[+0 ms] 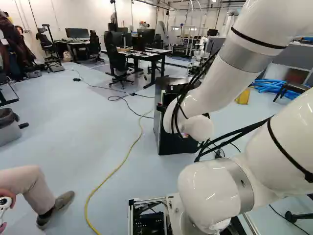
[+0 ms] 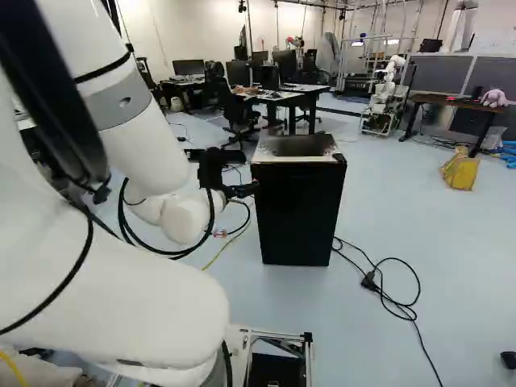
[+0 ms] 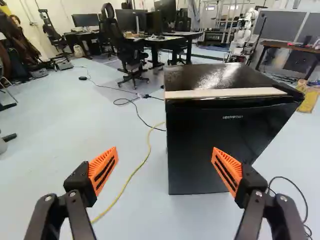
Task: Grab a drink from the fridge
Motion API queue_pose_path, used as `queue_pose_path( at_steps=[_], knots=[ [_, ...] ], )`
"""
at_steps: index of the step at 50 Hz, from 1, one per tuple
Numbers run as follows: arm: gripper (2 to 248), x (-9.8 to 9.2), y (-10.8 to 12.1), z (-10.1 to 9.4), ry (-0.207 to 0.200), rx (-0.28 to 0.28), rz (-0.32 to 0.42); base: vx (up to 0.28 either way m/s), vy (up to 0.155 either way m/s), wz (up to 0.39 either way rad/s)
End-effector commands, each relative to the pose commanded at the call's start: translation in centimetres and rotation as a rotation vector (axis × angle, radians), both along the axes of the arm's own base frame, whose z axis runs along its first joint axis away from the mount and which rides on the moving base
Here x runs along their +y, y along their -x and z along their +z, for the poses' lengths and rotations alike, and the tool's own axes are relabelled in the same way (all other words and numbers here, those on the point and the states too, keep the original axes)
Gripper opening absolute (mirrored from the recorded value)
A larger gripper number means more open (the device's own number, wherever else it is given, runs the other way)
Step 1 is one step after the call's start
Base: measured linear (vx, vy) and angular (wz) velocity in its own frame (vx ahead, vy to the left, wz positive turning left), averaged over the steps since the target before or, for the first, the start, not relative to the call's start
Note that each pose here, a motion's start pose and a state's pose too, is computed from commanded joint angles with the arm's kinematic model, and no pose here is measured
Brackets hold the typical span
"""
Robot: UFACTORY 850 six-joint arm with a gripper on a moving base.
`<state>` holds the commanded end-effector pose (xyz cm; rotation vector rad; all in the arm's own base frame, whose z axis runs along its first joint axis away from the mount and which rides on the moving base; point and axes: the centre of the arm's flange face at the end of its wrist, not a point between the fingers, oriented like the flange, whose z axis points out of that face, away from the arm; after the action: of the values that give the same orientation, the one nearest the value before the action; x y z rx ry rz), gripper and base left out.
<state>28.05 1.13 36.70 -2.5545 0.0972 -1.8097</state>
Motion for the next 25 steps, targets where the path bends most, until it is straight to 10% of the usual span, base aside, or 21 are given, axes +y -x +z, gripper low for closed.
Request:
queue_pose_path(
  at_steps=[25],
  knots=[
    [247, 1.3, 0.2, -0.1, -0.062, 0.007, -0.076, 0.000, 0.000, 0.000]
  ],
)
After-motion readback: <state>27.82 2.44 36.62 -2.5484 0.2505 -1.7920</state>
